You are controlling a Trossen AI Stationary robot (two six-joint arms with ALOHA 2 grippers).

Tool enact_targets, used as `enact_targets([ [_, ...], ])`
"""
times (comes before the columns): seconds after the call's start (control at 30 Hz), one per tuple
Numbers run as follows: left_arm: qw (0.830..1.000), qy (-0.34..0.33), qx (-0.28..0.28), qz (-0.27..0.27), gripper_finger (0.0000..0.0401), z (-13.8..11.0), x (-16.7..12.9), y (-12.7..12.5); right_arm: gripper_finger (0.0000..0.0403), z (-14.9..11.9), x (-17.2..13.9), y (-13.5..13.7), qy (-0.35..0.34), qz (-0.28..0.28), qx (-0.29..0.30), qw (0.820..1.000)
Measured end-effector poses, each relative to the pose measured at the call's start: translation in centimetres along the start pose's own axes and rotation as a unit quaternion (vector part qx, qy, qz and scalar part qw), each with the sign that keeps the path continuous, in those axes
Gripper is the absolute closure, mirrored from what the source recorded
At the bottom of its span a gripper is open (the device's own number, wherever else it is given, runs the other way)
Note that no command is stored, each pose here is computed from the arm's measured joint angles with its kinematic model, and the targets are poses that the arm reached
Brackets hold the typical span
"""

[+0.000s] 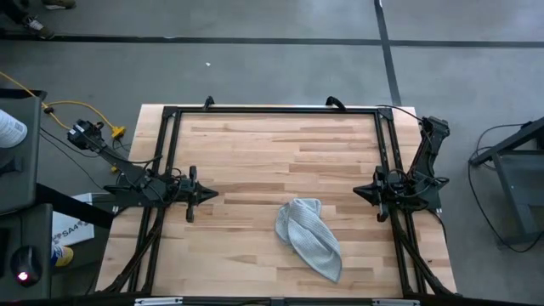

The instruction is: Fold microfiber towels

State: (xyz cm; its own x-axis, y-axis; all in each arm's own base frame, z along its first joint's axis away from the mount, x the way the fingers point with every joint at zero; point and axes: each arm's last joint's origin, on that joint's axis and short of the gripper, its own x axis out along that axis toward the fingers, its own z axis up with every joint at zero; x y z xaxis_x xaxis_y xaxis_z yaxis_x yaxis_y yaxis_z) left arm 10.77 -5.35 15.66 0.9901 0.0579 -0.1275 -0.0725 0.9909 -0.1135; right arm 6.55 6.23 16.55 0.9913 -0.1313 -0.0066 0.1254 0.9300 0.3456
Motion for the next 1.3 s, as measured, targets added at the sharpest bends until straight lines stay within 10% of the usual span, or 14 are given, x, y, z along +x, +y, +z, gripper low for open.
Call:
enact_targets([
  [0.7, 0.994, -0.013, -0.1, -0.047, 0.0391, 2.2, 0.1, -0.8, 0.04, 0.6, 0.0, 0.1, -0.02, -0.014, 0.015, 1.0],
  [1.03, 0.997, 0.038, 0.009, -0.072, 0.0391, 7.8, 3.2, -4.6, 0.04, 1.3, 0.9, 0.8, -0.022, 0.066, 0.027, 0.997],
  [1.3, 0.973, 0.103, 0.11, -0.174, 0.0391, 10.9, 11.5, -6.7, 0.04, 0.5, 2.3, 1.9, 0.036, 0.106, 0.056, 0.992],
])
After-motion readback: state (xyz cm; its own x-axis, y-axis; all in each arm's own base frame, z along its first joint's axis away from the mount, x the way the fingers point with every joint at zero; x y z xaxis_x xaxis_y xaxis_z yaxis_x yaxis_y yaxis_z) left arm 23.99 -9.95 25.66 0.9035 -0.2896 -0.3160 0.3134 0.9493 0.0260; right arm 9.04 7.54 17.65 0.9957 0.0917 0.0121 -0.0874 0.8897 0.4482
